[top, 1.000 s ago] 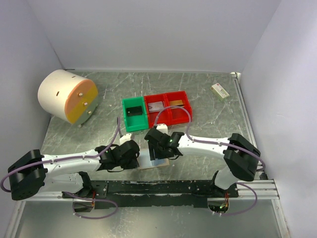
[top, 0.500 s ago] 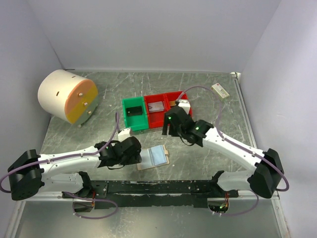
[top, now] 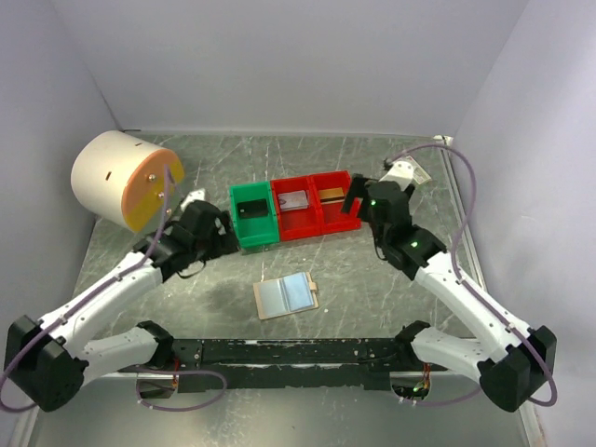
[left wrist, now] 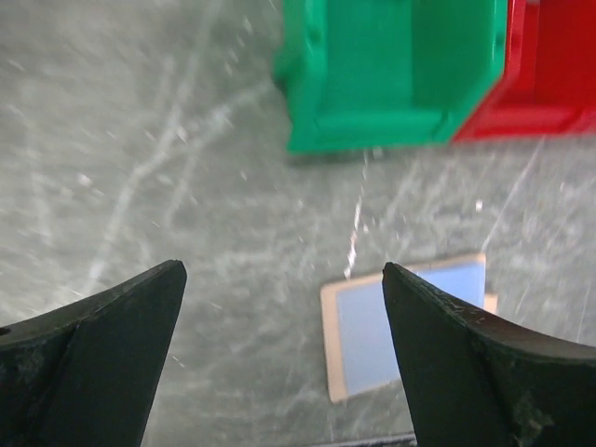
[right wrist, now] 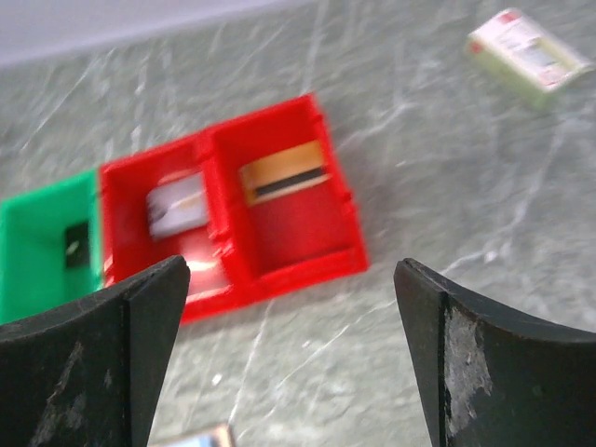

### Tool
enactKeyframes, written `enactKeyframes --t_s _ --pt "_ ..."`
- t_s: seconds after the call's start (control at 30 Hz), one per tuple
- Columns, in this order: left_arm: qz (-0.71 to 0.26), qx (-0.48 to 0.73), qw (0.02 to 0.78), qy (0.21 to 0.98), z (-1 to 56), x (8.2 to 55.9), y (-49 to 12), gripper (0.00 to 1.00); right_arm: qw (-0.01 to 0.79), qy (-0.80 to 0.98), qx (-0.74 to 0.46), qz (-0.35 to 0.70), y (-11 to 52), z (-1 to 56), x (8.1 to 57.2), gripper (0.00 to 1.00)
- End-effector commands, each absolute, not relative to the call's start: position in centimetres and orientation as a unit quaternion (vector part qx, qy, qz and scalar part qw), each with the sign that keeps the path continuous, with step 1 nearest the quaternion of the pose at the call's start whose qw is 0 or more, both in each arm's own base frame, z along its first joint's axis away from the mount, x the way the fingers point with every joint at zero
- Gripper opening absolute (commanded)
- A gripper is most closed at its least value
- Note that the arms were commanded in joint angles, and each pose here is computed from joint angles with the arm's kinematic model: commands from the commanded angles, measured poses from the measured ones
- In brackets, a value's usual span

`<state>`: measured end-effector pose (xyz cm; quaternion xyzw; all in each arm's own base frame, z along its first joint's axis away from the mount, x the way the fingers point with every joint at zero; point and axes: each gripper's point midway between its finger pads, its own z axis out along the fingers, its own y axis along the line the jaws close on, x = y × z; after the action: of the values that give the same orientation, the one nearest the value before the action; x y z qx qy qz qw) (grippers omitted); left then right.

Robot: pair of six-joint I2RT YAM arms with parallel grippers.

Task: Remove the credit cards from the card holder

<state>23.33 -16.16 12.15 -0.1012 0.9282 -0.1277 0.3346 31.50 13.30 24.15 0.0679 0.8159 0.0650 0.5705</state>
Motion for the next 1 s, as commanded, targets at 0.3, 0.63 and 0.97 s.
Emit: enactKeyframes --t_s 0.3,0.63,0.97 --pt "-0.047 -0.120 0.524 0.842 28.9 29.4 -3.9 0.99 0.561 0.817 0.107 0.077 6.1 29.4 35.8 0.94" --pt "-0.072 -0.110 0.578 0.805 37.5 28.5 -4.0 0.99 0.638 0.760 0.011 0.125 8.3 40.0 35.5 1.00" --pt "-0.109 -0.123 0.599 0.784 38.7 25.6 -4.1 0.99 0.648 0.760 0.005 0.053 6.1 41.9 35.6 1.00"
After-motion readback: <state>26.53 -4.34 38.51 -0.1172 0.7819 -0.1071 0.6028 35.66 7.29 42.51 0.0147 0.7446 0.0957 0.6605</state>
